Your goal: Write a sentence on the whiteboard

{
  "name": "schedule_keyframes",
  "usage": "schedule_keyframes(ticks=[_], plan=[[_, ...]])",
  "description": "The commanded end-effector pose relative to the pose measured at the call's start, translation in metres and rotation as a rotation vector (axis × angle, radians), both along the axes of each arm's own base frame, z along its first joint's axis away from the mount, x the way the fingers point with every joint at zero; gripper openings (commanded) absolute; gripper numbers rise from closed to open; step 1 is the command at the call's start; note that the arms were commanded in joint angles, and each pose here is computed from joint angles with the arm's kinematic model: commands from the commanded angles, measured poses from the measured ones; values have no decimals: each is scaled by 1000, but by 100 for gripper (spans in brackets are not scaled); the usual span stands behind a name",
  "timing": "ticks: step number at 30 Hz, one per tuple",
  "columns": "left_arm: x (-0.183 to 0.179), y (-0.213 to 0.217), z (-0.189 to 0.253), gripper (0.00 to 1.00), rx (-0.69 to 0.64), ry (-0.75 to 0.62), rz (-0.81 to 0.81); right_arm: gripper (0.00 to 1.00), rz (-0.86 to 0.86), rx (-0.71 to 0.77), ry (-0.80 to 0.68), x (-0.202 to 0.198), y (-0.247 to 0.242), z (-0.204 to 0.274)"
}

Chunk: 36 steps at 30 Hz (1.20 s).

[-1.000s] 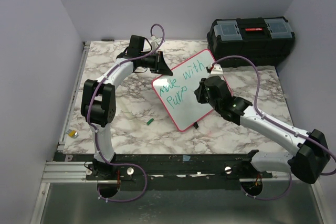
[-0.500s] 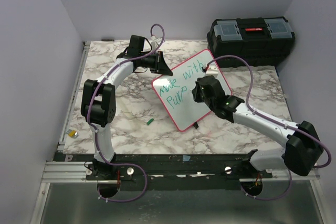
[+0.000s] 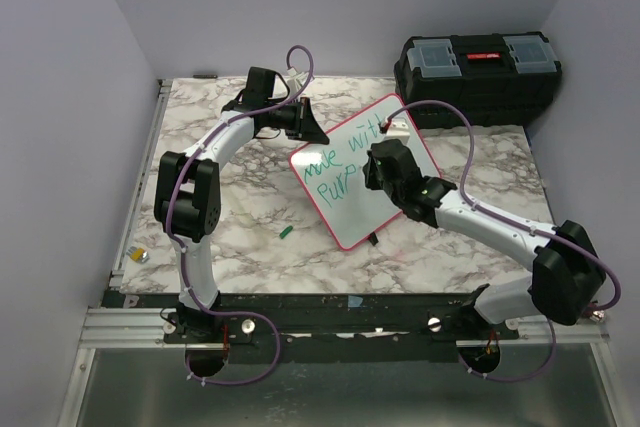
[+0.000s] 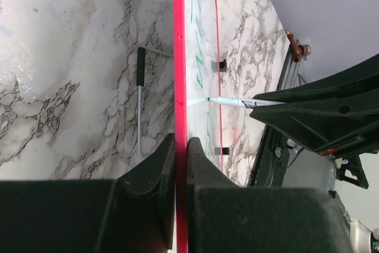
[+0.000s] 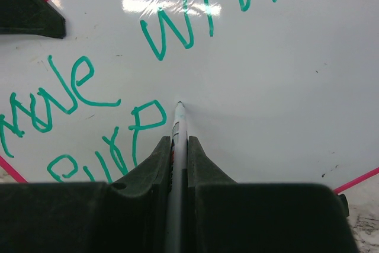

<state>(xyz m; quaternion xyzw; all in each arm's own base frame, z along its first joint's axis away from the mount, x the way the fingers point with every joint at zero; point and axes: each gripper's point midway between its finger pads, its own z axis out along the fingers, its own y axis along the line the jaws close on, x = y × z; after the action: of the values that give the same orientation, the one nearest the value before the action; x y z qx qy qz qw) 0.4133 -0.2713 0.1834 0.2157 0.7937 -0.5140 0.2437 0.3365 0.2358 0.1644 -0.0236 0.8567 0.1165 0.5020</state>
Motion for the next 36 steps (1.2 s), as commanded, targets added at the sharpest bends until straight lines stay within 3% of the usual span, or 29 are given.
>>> schedule_keyframes(ticks=[1, 20, 36], plan=[[16, 4, 8, 0, 17, -156, -2, 1, 4, 8, -19, 7, 5, 5], [17, 5, 7, 0, 17, -156, -1, 1, 87, 35, 72, -27, 2, -18], [16, 5, 7, 0, 19, -156, 0, 1, 2, -46, 30, -11, -12, -6]])
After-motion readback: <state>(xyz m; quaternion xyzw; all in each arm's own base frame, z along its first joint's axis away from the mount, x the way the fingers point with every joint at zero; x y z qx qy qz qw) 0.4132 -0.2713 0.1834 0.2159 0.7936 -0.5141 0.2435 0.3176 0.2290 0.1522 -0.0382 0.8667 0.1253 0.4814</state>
